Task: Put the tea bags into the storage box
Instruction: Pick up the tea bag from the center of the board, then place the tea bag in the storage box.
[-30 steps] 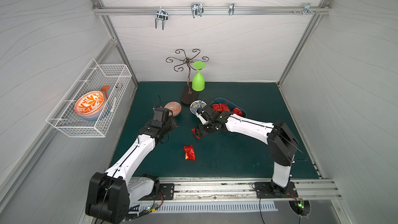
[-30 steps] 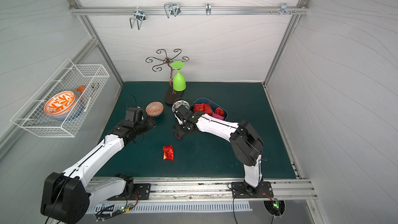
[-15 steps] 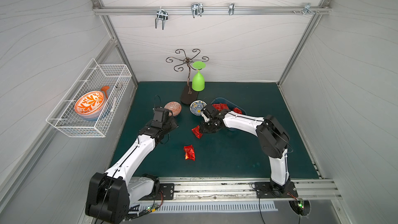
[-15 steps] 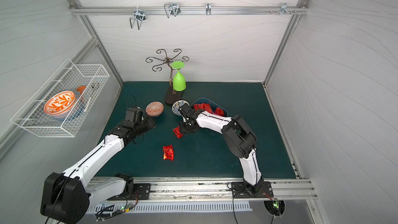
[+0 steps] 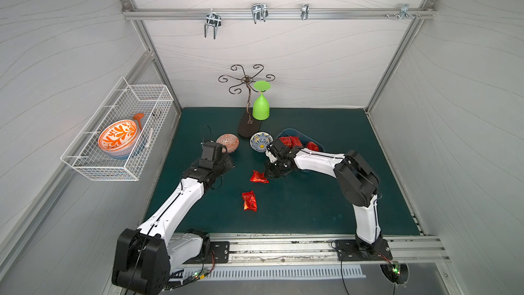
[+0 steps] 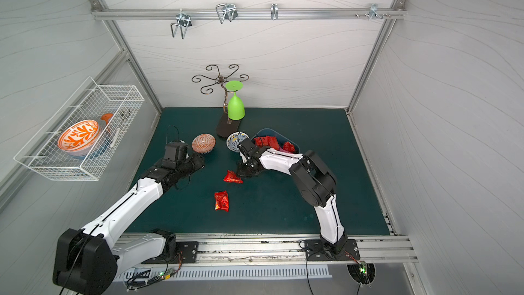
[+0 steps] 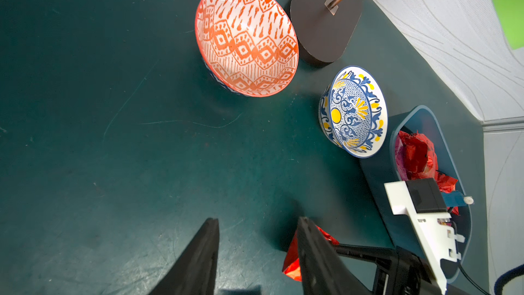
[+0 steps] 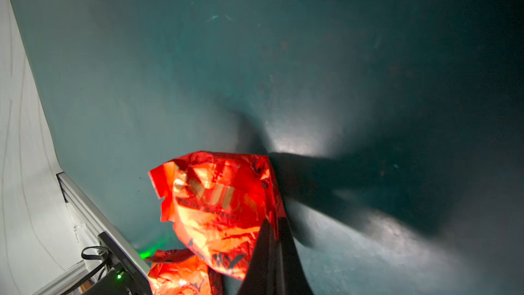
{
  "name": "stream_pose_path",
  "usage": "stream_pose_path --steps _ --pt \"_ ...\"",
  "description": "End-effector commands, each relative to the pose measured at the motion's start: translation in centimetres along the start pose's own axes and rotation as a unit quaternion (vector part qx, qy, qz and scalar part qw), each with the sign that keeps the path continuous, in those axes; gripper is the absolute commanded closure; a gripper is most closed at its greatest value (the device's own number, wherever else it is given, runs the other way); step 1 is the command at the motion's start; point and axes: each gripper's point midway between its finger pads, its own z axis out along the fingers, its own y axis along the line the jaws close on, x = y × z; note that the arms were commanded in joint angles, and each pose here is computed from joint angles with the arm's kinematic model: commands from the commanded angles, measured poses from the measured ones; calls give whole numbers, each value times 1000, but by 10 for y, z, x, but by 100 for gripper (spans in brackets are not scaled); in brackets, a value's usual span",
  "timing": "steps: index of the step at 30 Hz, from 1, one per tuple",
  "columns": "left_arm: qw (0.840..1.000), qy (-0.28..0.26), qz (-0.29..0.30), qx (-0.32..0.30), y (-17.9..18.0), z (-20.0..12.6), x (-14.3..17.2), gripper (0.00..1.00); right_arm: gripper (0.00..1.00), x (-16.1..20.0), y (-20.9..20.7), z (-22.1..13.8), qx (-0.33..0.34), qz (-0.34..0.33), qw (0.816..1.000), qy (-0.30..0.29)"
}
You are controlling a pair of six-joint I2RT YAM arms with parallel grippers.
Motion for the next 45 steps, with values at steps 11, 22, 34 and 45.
stream_pose_path --steps 11,22,34,45 --pt "1000 -4 1 17 -7 0 -3 51 100 -34 -14 -112 3 -29 994 -108" --pt "998 59 -4 36 -11 9 21 51 100 -95 -103 -195 86 21 973 -212" --pt "992 123 -10 39 -12 12 43 52 100 -121 -164 -168 142 57 970 -187" --pt "982 185 -27 32 -1 -5 75 52 43 -119 -159 -165 124 53 973 -189"
